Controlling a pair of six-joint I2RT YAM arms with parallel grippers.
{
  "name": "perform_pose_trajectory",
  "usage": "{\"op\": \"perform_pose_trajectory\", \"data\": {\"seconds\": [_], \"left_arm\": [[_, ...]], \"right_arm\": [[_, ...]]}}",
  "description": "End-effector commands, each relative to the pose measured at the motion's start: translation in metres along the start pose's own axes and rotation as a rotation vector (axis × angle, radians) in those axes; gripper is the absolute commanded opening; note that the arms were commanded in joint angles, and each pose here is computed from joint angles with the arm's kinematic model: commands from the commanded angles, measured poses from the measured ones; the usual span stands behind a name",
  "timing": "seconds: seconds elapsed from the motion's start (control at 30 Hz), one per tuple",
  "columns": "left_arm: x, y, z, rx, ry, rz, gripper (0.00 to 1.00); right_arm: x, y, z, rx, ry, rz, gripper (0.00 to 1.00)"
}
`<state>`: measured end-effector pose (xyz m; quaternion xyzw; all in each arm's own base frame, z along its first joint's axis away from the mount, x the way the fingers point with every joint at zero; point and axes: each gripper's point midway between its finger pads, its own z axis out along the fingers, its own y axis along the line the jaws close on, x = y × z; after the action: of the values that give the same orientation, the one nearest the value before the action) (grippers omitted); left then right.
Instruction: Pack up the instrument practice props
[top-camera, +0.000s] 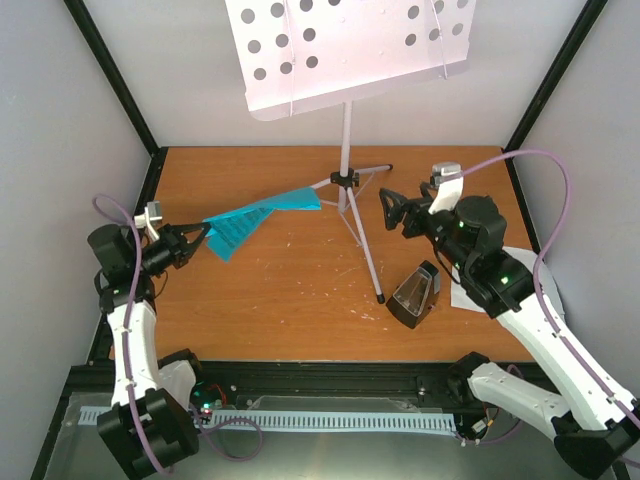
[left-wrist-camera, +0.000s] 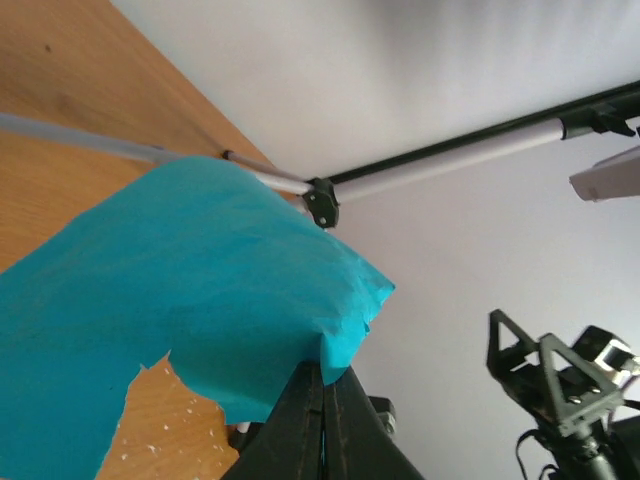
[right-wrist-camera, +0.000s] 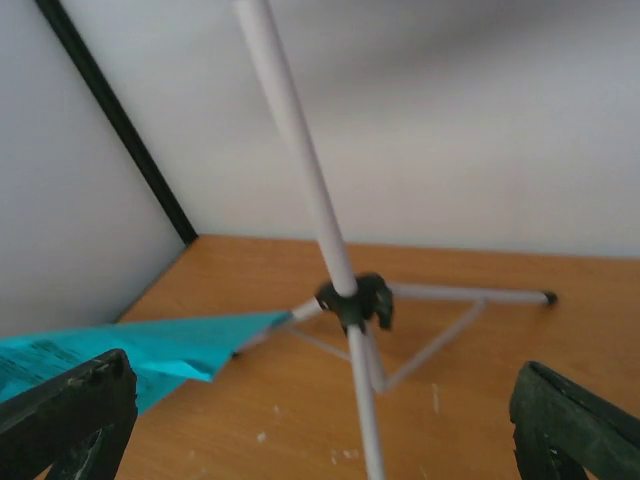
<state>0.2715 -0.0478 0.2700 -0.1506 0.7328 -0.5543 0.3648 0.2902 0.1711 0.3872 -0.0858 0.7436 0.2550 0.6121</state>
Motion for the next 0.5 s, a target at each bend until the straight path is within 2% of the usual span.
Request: {"op": "perform_pose_trajectory", "data": {"seconds": [0.0,0.23,0.47], "left_arm": [[0.005,-0.011,0.002,0.071,0.046,-0.035,0.0],[0.012,0.061,0.003,0.0,-0.044,-0.221,0.0],[0.03,0.135,0.0,-0.135,-0.094,-0.34,0.0]], "right_arm": [[0.016,-0.026,-0.024,0.126,0.017,0.051,1.0],[0.046,-0.058,-0.035,0.283,0.087,0.053,1.0],[0.046,-0.059,-0.039,0.292,0.084,0.043,1.0]]}}
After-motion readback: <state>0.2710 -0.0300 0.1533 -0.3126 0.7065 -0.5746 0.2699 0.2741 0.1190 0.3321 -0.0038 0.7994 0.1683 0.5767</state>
